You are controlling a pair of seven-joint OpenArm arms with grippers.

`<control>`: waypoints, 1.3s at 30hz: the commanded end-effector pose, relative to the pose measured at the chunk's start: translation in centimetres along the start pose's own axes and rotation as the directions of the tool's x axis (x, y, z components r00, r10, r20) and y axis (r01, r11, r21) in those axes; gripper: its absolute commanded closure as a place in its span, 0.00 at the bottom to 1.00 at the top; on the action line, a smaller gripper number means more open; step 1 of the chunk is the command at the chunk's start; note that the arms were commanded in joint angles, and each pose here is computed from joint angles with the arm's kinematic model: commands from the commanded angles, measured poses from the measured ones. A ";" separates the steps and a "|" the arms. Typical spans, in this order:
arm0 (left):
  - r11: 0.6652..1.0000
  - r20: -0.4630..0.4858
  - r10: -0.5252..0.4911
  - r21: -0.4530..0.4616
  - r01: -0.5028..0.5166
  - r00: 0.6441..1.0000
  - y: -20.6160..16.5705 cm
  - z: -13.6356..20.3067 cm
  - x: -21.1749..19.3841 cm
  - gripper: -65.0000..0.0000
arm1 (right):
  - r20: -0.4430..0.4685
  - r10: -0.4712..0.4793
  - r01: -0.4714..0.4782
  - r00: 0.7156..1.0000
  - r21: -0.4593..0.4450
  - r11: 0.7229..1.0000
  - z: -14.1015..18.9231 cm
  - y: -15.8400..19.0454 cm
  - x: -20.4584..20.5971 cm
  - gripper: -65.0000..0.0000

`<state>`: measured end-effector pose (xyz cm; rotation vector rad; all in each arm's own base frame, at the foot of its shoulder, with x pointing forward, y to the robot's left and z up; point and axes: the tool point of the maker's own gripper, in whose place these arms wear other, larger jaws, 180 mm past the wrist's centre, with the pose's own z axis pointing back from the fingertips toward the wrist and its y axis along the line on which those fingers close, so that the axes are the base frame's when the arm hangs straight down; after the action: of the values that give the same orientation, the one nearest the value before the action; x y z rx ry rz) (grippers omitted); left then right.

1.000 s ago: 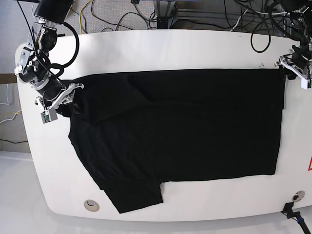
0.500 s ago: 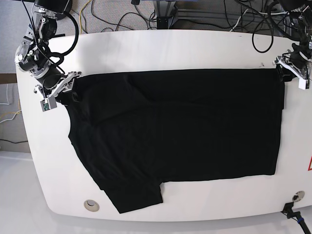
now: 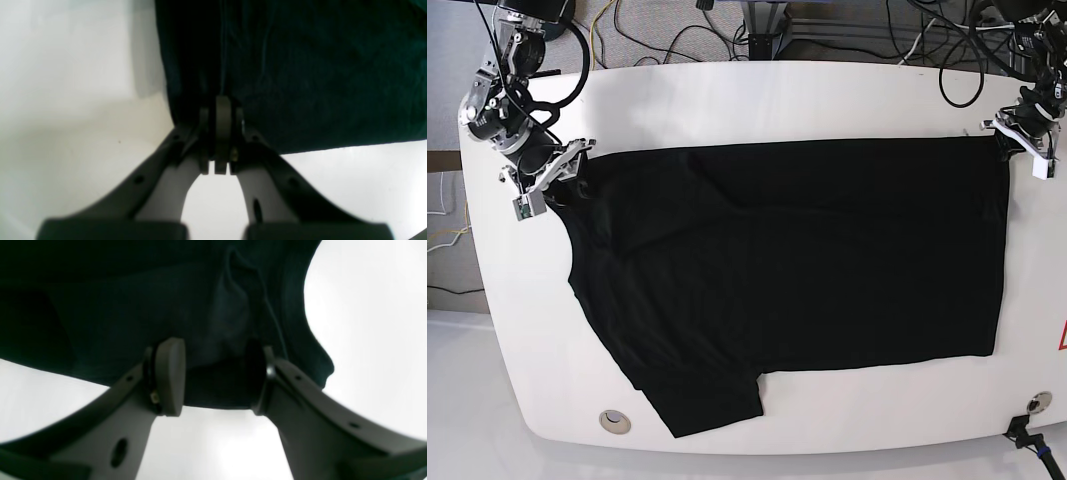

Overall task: Fold the T-shirt properly
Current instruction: 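Hold the shirt edge and adjust the right gripper's grip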

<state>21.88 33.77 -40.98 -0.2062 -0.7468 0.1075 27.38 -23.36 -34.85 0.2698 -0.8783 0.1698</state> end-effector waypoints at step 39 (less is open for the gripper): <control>1.000 0.003 -0.026 -0.007 0.026 1.000 -0.1 0.3 0.6 1.00 | 0.014 -0.072 0.072 0.997 -0.027 0.997 0.9 -2.9 -1.4 0.54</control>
<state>21.63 33.21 -41.19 -0.2215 -0.7368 0.1011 25.69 -26.51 -37.49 0.2640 -0.8227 0.0697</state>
